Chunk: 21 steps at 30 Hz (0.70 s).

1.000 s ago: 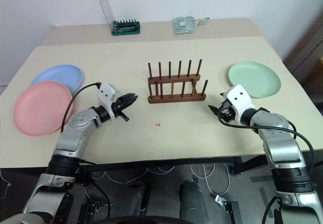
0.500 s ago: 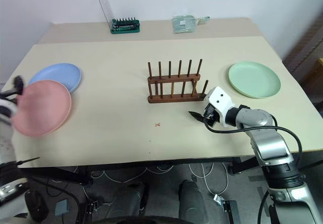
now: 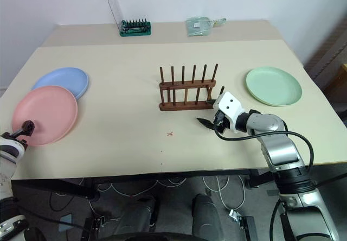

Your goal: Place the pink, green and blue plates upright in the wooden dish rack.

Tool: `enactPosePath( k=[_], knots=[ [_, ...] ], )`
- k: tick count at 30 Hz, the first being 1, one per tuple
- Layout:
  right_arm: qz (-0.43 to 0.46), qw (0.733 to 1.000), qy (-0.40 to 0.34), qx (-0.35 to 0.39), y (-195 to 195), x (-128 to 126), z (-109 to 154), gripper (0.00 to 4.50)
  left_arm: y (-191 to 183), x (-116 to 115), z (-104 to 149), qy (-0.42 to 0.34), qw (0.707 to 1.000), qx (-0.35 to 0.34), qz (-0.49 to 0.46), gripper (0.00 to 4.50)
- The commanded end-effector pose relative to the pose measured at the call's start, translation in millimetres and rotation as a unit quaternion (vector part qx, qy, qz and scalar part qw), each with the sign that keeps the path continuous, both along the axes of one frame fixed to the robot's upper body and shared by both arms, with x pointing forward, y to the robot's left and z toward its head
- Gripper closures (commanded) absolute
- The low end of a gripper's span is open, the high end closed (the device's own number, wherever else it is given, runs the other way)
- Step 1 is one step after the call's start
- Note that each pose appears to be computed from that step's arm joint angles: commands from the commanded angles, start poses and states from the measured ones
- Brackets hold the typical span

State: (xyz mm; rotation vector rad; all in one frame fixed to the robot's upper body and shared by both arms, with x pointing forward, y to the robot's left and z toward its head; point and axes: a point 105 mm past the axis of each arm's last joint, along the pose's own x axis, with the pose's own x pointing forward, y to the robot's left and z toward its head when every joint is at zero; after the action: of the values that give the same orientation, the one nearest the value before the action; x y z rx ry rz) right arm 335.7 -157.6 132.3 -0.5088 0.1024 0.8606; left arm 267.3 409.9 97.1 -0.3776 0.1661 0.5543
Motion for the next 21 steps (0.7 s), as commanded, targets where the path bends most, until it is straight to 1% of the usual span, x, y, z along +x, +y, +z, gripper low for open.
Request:
enactPosePath(
  k=[1,4,8,11,14,17,19,21],
  knots=[
    [0.0,1.0,-0.022,0.005,0.6,-2.3,8.8,0.78,1.3,0.3,-2.2,-0.007,1.0,-0.011,0.004,0.95],
    [-0.004,1.0,-0.022,0.006,-0.7,-4.5,7.5,0.78,0.0,1.2,-7.9,-0.002,1.0,-0.014,0.003,2.38],
    [-0.01,1.0,-0.023,0.005,-3.1,-6.2,7.1,0.78,-0.4,4.0,-7.4,-0.007,1.0,-0.012,0.0,4.44],
    [-0.011,1.0,-0.023,0.006,-4.3,-7.4,7.9,0.78,-3.9,8.1,1.2,-0.045,0.999,-0.011,-0.012,4.48],
    [-0.012,1.0,-0.025,0.003,-7.7,-8.8,10.7,0.78,-14.5,14.3,19.0,-0.11,0.993,-0.022,-0.035,4.48],
    [-0.009,0.999,-0.031,-0.008,-10.4,-10.5,15.2,0.78,-25.2,18.7,28.3,-0.131,0.99,-0.014,-0.059,4.48],
    [-0.004,0.999,-0.051,-0.02,-12.1,-11.2,28.0,0.78,-41.5,25.6,46.3,-0.153,0.983,0.011,-0.097,4.48],
    [0.004,0.998,-0.055,-0.014,-11.5,-11.6,42.4,0.78,-55.7,32.6,67.0,-0.18,0.976,0.027,-0.122,4.48]
  ],
)
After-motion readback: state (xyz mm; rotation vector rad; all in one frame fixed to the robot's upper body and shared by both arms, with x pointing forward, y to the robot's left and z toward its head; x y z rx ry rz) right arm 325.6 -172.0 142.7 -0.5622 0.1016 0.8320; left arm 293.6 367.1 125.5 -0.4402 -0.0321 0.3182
